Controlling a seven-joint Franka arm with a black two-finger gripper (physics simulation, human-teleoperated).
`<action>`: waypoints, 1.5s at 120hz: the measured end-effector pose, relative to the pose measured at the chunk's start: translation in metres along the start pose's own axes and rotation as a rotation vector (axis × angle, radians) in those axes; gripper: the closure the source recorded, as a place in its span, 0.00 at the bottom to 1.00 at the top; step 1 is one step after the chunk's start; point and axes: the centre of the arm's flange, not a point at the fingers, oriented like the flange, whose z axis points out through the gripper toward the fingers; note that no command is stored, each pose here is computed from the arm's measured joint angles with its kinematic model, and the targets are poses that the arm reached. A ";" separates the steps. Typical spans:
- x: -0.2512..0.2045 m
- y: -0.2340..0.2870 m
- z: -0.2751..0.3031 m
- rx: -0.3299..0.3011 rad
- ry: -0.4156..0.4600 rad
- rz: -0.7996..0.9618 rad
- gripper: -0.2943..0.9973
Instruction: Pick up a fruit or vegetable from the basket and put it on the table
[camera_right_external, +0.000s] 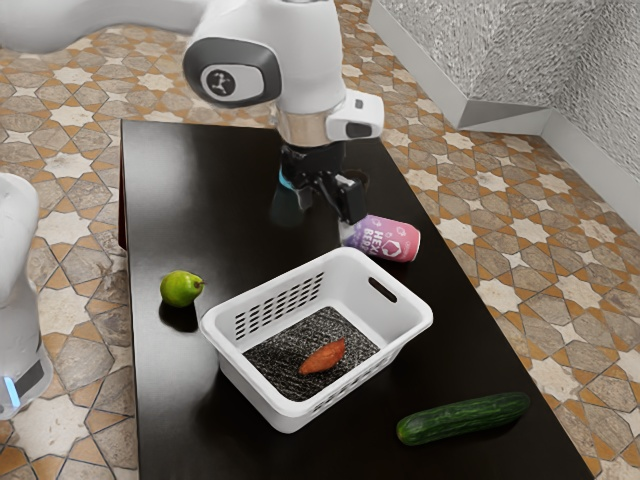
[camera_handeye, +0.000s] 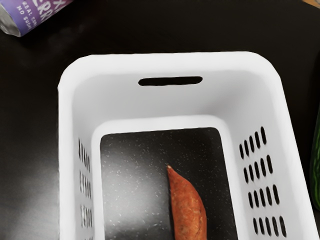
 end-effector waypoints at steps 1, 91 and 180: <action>0.001 -0.001 0.001 0.002 0.000 0.001 0.23; -0.116 0.017 0.079 -0.010 -0.046 0.266 0.23; -0.075 0.032 0.140 -0.083 -0.022 0.214 0.23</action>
